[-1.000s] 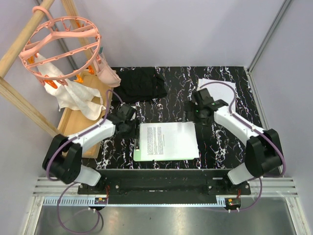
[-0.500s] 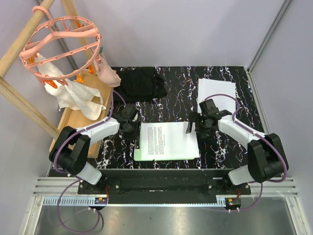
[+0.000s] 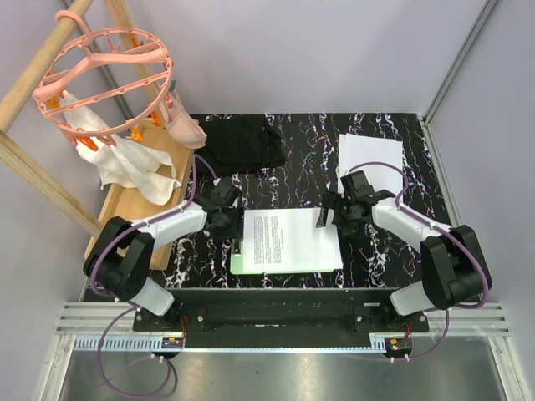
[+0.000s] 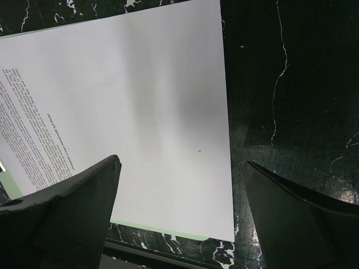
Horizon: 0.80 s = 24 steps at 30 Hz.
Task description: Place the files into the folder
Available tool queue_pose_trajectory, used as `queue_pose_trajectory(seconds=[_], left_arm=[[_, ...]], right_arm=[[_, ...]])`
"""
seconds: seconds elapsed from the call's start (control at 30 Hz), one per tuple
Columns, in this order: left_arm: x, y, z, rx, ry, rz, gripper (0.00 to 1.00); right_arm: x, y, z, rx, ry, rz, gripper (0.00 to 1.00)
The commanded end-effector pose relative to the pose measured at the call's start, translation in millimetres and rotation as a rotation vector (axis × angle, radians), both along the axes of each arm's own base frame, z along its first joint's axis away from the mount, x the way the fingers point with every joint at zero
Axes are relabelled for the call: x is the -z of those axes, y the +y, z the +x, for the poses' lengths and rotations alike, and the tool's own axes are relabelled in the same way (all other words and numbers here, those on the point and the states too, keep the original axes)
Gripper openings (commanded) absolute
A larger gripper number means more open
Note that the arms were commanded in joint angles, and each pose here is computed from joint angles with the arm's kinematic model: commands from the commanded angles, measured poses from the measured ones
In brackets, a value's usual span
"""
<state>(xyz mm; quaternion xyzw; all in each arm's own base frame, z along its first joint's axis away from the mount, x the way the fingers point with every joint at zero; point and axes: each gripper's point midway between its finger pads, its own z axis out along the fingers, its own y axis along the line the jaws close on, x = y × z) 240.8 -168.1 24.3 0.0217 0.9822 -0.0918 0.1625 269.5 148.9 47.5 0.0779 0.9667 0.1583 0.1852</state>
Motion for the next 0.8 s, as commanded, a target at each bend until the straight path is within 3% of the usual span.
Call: queue_pose_trajectory(seconds=[0.0, 0.37, 0.77], left_arm=[[-24.8, -6.0, 21.0, -0.019, -0.112, -0.026, 0.58], [-6.0, -9.2, 19.3, 0.003, -0.067, 0.019, 0.55], [6.4, -9.5, 13.7, 0.009, -0.043, 0.047, 0.41]], right_arm=[[0.1, 1.9, 4.5, 0.000, -0.018, 0.020, 1.00], [-0.4, 3.2, 4.1, -0.001, -0.020, 0.027, 1.00], [7.9, 1.5, 3.8, 0.011, -0.002, 0.017, 1.00]])
